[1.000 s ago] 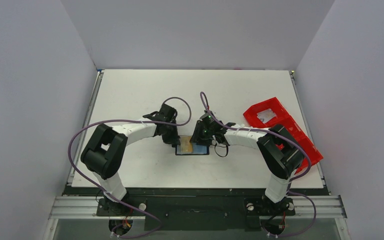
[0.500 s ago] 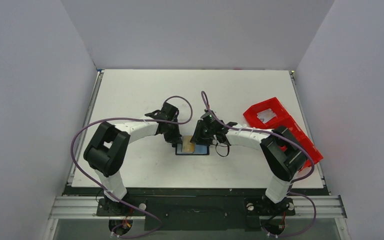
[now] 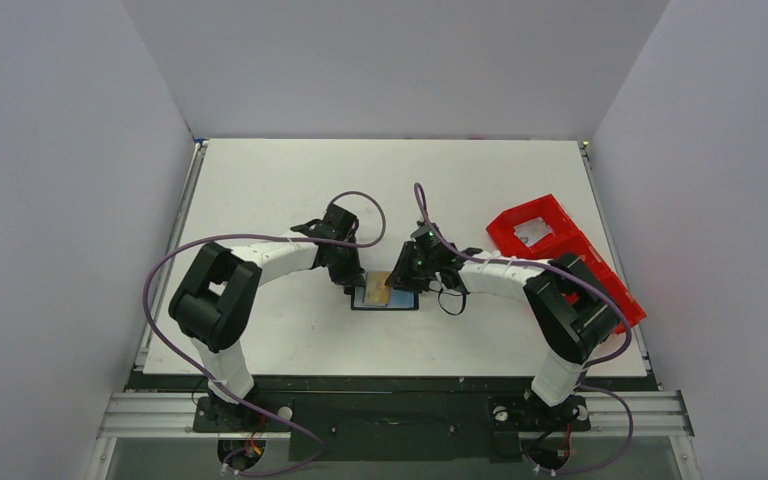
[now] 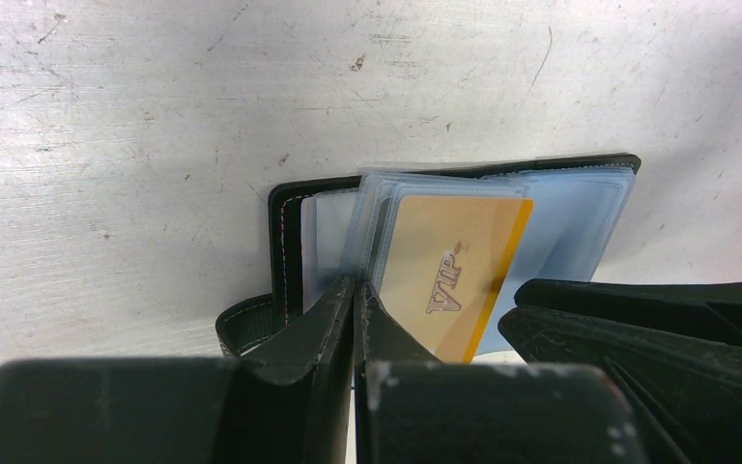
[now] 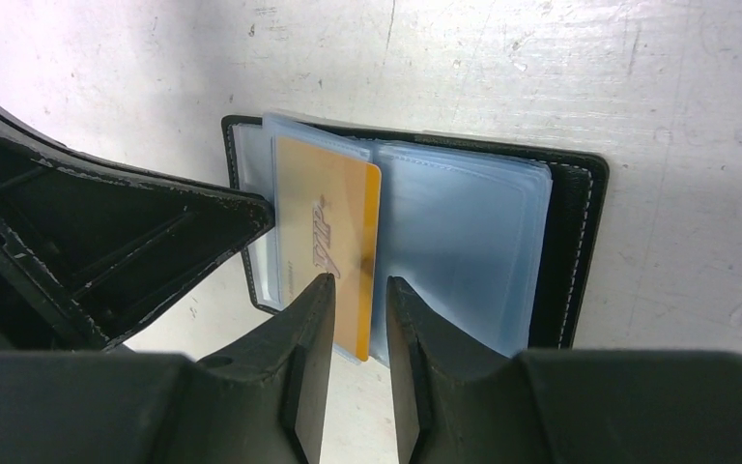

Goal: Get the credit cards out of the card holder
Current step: Remove the credit card from the card holder.

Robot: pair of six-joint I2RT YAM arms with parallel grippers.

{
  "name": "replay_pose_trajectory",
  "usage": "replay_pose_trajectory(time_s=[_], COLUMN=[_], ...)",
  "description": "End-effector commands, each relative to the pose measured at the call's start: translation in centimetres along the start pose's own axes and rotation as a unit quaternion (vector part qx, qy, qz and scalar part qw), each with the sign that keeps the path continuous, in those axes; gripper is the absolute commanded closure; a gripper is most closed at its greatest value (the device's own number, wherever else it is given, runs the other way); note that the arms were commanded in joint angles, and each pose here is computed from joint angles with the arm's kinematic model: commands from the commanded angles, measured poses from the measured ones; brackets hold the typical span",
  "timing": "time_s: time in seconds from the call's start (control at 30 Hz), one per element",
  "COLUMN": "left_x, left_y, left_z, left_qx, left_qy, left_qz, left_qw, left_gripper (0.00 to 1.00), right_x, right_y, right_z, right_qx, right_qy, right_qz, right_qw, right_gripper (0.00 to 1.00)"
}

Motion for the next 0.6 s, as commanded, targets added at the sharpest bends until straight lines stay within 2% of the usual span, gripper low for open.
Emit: replay_pose_trajectory(time_s=[0.0, 0.2, 0.57], left_x=[-1.5, -1.5, -1.6], left_y=[-1.1, -1.3, -1.3], left_z=[0.7, 0.8, 0.8], left_qx=[-0.002, -0.001, 0.001], left_qy=[0.030, 0.029, 0.029], left_qz=[0.027, 0.029, 0.031], left_qw=[0.999, 0.999, 0.999], left_gripper=[1.00, 1.00, 1.00], right_x=[-0.1, -0.5, -0.4], right_y=[0.5, 0.1, 0.2], right_z=[0.9, 0.5, -0.6], right_qx=[-0.012, -0.027, -0.037], right_qy=[0.043, 0.054, 0.043], right_qz=[-0.010, -0.002, -0.011], right_qw=[0.999, 0.998, 0.998], right_gripper=[0.79, 0.86, 0.86])
Point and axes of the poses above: each gripper's point midway between its finger pads, its own x axis back along the fingers, its own z axis along the line the jaws close on, y = z × x, the point moved 9 cm from there along x, back along the fingers, and after that the axes turned 9 degrees about -x, right-handed, at the moved point
